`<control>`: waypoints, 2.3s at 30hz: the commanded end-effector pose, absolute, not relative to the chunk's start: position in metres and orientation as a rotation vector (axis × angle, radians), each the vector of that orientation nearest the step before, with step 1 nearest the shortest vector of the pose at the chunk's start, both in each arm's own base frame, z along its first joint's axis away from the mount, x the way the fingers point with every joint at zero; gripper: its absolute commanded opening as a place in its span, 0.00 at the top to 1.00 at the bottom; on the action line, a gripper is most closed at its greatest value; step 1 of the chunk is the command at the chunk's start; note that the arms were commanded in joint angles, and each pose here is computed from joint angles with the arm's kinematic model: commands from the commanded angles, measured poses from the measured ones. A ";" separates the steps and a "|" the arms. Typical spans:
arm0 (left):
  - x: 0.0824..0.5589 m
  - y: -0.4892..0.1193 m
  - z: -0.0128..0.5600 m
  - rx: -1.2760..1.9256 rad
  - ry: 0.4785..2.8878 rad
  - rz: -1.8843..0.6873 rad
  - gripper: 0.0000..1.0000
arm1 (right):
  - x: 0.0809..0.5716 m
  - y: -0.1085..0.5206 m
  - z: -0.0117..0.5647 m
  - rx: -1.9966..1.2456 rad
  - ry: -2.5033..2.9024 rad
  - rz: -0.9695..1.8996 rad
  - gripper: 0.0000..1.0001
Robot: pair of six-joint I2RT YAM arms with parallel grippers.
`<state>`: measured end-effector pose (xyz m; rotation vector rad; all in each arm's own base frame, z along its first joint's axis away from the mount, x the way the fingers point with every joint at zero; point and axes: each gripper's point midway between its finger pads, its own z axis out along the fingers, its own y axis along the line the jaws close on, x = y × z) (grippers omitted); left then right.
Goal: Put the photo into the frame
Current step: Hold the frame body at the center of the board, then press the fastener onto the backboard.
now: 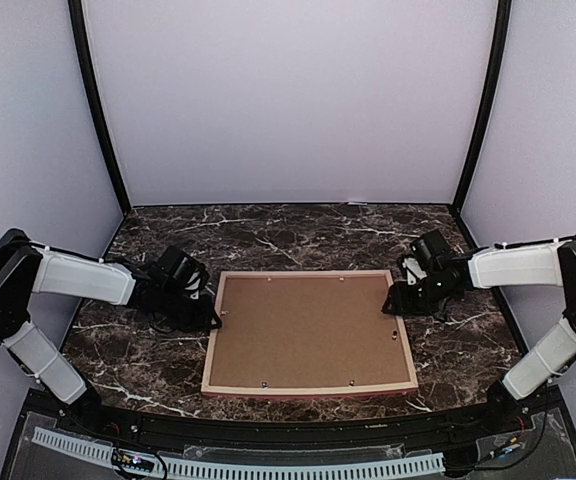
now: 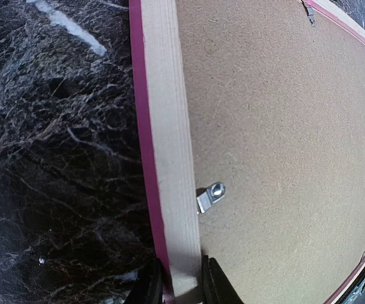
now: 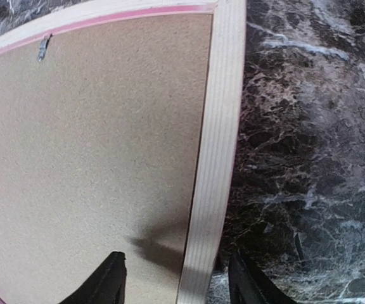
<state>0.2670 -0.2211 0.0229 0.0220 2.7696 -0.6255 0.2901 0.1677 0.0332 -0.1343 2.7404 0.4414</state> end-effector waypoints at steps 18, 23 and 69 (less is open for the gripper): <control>0.250 -0.213 0.009 0.004 2.819 -0.565 0.79 | 0.245 0.167 0.052 -0.069 2.681 0.583 0.15; 0.250 -0.211 0.007 0.004 2.825 -0.545 0.79 | 0.234 0.167 0.042 -0.057 2.702 0.583 0.20; 0.247 -0.213 0.004 0.033 2.841 -0.551 0.79 | 0.225 0.169 0.014 -0.207 2.823 0.502 0.66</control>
